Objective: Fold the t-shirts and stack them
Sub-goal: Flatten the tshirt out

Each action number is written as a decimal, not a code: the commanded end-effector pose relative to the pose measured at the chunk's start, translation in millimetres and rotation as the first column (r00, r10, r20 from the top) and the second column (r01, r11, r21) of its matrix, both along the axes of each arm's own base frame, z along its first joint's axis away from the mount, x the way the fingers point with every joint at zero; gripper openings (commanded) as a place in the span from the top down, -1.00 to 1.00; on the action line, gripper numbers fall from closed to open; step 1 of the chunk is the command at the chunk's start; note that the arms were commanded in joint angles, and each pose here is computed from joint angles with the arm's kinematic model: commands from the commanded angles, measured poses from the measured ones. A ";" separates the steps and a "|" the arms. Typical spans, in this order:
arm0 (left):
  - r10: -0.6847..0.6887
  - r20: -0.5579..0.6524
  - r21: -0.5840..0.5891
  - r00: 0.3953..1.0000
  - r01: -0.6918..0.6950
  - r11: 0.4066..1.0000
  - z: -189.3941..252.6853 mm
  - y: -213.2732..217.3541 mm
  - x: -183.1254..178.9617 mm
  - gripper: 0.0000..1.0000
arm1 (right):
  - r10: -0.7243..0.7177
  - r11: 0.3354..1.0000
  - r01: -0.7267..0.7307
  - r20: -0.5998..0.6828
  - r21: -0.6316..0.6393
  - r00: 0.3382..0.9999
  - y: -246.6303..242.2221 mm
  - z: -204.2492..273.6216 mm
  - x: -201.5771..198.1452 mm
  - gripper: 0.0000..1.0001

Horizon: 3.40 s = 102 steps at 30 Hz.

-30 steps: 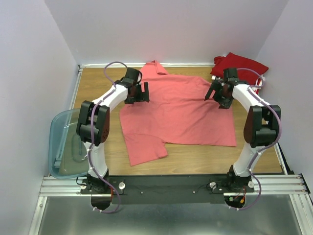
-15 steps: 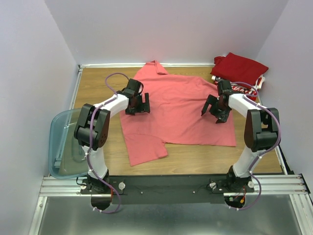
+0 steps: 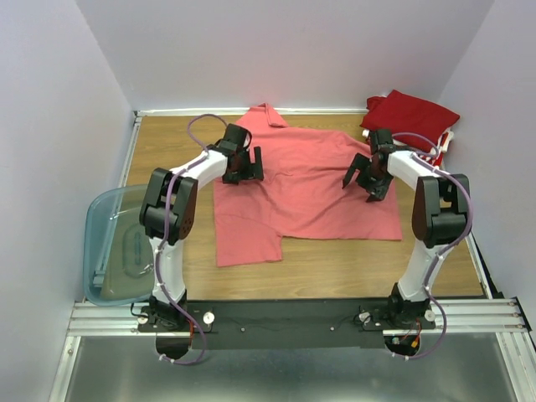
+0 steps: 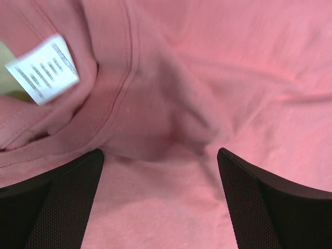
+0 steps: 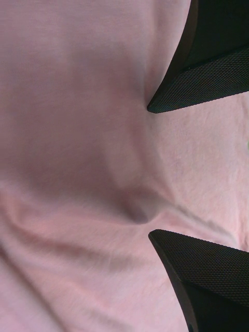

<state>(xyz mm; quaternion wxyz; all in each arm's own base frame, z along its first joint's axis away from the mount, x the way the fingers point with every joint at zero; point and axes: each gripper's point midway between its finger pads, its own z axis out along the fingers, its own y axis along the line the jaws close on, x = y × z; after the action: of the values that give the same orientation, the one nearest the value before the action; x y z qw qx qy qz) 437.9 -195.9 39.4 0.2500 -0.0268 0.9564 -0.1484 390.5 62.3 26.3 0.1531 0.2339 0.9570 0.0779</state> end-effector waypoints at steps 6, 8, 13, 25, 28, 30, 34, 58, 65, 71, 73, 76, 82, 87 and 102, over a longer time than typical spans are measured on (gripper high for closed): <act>0.025 -0.037 0.042 0.999 -0.024 0.999 -11.6 6.6 45.7 -0.97 | -0.049 0.998 0.049 -0.012 0.032 0.999 -8.5 -26.0 48.6 -1.00; 0.038 -0.051 0.052 0.998 -0.035 0.998 -20.4 10.9 53.4 -0.97 | -0.049 0.998 0.049 -0.012 0.040 0.999 -8.6 -25.8 57.0 -1.00; 0.027 0.015 0.033 1.000 -0.028 0.999 0.4 6.1 86.8 -0.97 | -0.015 0.998 0.014 0.019 0.068 1.000 -3.8 -21.8 84.1 -1.00; 0.066 0.218 0.047 0.974 -0.078 0.996 93.8 17.5 103.7 -0.97 | 0.005 1.000 -0.010 0.198 0.022 0.980 -14.2 61.9 94.4 -1.00; 0.090 0.253 0.067 0.963 -0.110 0.992 110.9 29.5 89.6 -0.97 | -0.031 0.999 0.029 0.218 0.015 0.975 -22.7 81.0 76.0 -1.00; 0.106 0.232 0.093 0.967 -0.130 0.987 101.1 38.0 74.8 -0.97 | -0.056 0.998 0.057 0.194 -0.001 0.979 -31.2 78.5 51.1 -1.00; 0.117 0.215 0.115 0.970 -0.144 0.983 93.9 48.9 43.1 -0.97 | -0.129 0.991 0.134 0.138 -0.024 0.982 -58.8 65.3 6.7 -1.00; 0.157 0.122 0.107 0.980 -0.170 0.980 55.2 67.3 -65.2 -0.97 | -0.279 0.951 0.279 0.017 -0.135 0.960 -136.6 16.1 -62.1 -0.08; 0.161 0.093 0.103 0.983 -0.170 0.980 45.8 66.2 -70.0 -0.97 | -0.277 0.955 0.275 -0.005 -0.108 0.961 -131.1 1.7 -62.6 -0.01; 0.162 0.082 0.101 0.983 -0.170 0.980 42.6 66.0 -72.4 -0.97 | -0.275 0.956 0.271 -0.022 -0.115 0.961 -132.8 -10.0 -61.0 0.04; 0.162 0.080 0.105 0.984 -0.170 0.980 42.2 66.4 -72.6 -0.97 | -0.274 0.956 0.268 -0.035 -0.118 0.961 -132.8 -15.9 -62.3 0.05; 0.162 0.078 0.114 0.984 -0.170 0.979 42.2 68.2 -74.1 -0.97 | -0.274 0.956 0.268 -0.039 -0.122 0.961 -133.9 -20.3 -61.5 0.07; 0.164 0.077 0.149 0.983 -0.174 0.973 43.5 77.2 -86.4 -0.97 | -0.278 0.953 0.269 -0.043 -0.138 0.960 -136.6 -25.1 -62.1 0.49; 0.156 0.048 0.195 0.987 -0.162 0.967 40.3 83.1 -101.3 -0.97 | -0.276 0.953 0.267 -0.046 -0.141 0.960 -137.7 -27.0 -60.6 0.66; 0.154 -0.091 0.151 0.984 -0.139 0.979 11.7 63.6 -175.3 -0.71 | -0.272 0.955 0.265 -0.039 -0.130 0.962 -135.9 -24.1 -59.0 0.75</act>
<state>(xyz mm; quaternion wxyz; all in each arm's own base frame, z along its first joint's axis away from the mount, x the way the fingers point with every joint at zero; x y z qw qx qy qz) 276.0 -134.7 56.1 0.2243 -0.0579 0.9714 -0.0530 339.0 -68.3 15.9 0.1676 0.3494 0.9218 0.0041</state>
